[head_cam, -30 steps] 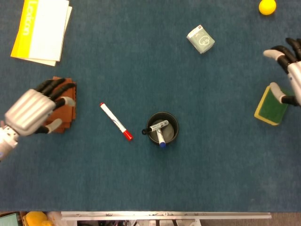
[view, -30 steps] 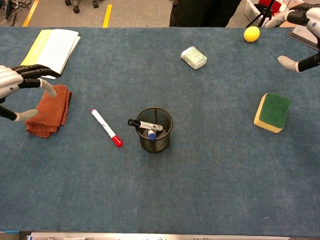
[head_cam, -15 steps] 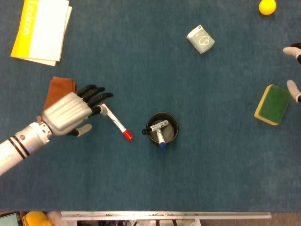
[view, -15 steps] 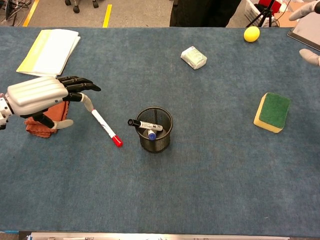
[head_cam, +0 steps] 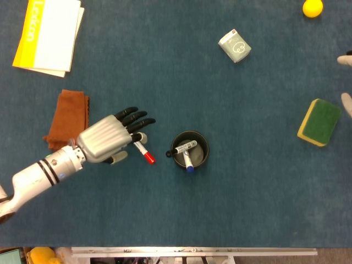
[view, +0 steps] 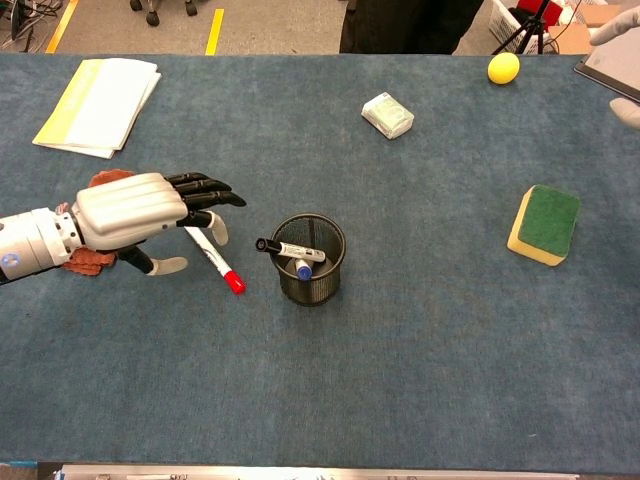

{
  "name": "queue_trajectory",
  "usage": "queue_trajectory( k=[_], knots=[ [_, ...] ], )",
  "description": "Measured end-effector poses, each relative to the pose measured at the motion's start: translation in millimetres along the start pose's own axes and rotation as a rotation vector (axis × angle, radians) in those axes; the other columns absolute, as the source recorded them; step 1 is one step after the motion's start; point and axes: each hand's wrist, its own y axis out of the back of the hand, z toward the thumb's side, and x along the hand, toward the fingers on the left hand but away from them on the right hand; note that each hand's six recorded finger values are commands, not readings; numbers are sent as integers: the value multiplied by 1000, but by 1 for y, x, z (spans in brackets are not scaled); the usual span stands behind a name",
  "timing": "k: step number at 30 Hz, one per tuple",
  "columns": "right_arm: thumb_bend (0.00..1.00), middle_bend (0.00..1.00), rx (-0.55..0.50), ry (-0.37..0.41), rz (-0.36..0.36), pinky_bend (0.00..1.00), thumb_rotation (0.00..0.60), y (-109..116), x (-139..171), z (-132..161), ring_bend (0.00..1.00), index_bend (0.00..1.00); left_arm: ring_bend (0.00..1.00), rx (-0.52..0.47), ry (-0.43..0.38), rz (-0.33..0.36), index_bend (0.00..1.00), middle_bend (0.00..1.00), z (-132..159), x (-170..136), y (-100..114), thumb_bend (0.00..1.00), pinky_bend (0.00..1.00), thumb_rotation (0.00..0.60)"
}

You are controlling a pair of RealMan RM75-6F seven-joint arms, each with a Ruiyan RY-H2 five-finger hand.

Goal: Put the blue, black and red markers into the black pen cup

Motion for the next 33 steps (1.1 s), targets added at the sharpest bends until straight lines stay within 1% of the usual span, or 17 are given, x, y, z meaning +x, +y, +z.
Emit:
queue_trajectory(
  k=[5, 10, 20, 28, 33],
  knots=[
    [346, 222, -12, -6, -4, 0, 600, 0, 1, -3, 0, 265, 0, -4, 7, -11, 331, 68, 3, 11, -5, 332, 83, 600],
    [345, 222, -18, -11, -9, 0, 600, 2, 1, -7, 0, 265, 0, 13, 12, -26, 331, 68, 6, 20, -9, 331, 83, 600],
    [346, 222, -28, -19, -16, 0, 600, 4, 2, -12, 0, 266, 0, 24, 23, -61, 341, 68, 10, 26, -20, 332, 83, 600],
    [345, 222, -35, -27, -21, 0, 600, 5, 4, -16, 0, 268, 0, 8, 27, -57, 343, 69, 16, 30, -27, 332, 83, 600],
    [345, 222, -38, -34, -23, 0, 600, 7, 6, -19, 0, 268, 0, 3, 23, -58, 375, 69, 20, 31, -30, 332, 83, 600]
  ],
)
